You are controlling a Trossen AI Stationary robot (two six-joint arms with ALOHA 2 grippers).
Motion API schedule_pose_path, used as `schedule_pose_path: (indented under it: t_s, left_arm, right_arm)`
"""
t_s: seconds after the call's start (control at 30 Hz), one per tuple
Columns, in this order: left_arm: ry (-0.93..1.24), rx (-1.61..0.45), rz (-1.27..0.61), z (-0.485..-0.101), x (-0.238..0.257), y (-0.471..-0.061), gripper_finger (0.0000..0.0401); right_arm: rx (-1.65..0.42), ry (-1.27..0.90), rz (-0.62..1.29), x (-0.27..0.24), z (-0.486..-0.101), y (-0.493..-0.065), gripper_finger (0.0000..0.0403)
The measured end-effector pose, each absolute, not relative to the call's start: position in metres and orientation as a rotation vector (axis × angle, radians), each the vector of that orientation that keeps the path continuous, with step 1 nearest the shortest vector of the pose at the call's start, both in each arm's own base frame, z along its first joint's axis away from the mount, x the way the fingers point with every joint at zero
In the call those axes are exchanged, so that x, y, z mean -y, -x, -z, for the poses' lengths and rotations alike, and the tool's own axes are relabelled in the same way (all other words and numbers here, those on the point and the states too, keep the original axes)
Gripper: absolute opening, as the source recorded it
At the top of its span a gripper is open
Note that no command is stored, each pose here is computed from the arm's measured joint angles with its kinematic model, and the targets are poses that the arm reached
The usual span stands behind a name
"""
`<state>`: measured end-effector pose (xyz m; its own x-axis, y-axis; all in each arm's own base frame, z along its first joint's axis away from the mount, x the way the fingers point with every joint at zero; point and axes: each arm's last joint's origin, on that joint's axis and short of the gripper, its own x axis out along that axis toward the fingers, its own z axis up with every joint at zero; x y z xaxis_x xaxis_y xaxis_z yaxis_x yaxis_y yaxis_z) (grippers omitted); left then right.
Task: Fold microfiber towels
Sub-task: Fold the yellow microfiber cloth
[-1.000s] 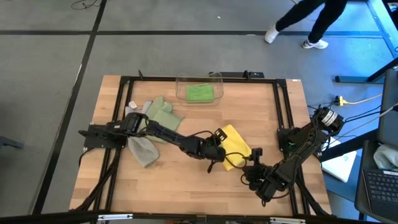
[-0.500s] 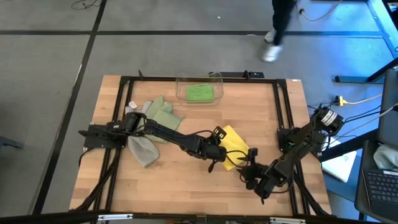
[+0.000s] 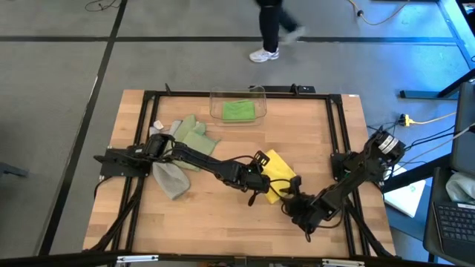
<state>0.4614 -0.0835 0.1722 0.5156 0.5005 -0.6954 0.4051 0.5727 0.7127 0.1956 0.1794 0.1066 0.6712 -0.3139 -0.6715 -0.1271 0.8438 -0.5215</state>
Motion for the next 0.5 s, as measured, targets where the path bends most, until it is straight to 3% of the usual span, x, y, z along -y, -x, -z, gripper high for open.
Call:
schedule_pose_path:
  t_s: [0.5]
  left_arm:
    - [-0.993, -1.074, -0.053, -0.1717, 0.0841, -0.4614, 0.0]
  right_arm:
    - [-0.821, 0.597, 0.138, -0.1837, -0.1046, -0.2013, 0.018]
